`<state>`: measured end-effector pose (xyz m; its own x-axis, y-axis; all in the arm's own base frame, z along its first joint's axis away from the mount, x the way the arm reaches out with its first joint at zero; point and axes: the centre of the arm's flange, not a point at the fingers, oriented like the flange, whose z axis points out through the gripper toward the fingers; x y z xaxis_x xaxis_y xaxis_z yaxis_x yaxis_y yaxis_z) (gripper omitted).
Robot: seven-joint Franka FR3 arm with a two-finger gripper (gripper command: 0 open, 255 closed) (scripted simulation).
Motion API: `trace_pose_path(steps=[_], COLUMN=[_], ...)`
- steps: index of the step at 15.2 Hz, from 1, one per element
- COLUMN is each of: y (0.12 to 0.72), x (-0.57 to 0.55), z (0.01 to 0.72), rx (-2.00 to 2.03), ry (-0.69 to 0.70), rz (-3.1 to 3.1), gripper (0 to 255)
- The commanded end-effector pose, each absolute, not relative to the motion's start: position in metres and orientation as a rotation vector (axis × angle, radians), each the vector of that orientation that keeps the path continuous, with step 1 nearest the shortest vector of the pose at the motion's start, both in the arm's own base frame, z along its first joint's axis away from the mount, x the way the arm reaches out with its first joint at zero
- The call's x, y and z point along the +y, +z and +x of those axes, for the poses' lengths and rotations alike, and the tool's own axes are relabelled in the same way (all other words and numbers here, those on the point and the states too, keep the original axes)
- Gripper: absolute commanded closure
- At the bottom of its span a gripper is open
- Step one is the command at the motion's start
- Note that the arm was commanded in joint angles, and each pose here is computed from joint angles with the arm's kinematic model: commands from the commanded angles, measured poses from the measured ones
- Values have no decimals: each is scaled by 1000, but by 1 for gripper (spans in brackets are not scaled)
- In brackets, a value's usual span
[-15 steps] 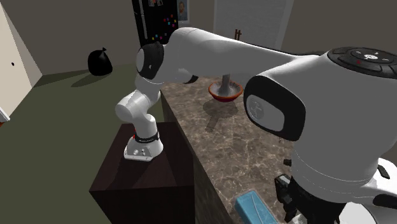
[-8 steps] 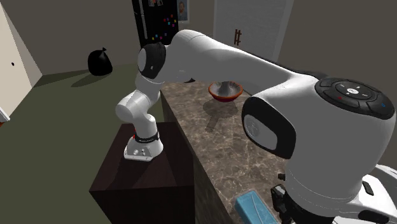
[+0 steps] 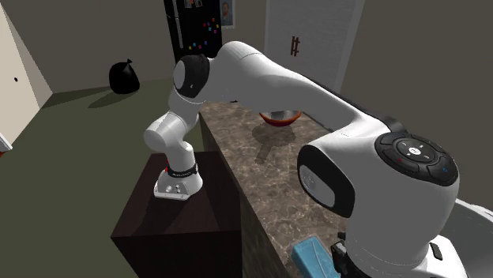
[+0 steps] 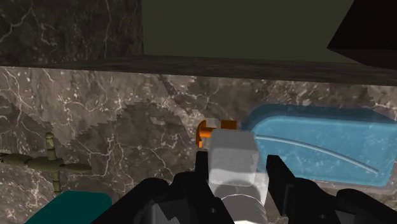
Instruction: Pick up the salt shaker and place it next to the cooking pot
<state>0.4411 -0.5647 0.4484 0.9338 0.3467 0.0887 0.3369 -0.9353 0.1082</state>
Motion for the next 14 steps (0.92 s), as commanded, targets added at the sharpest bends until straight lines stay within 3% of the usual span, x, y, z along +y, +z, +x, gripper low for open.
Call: trace_pose_path(steps=[1,14], y=[438,370], x=[-565,-565], z=[441,441], rx=[531,531], ry=[163,163], rz=[2999,2999], gripper=[255,255])
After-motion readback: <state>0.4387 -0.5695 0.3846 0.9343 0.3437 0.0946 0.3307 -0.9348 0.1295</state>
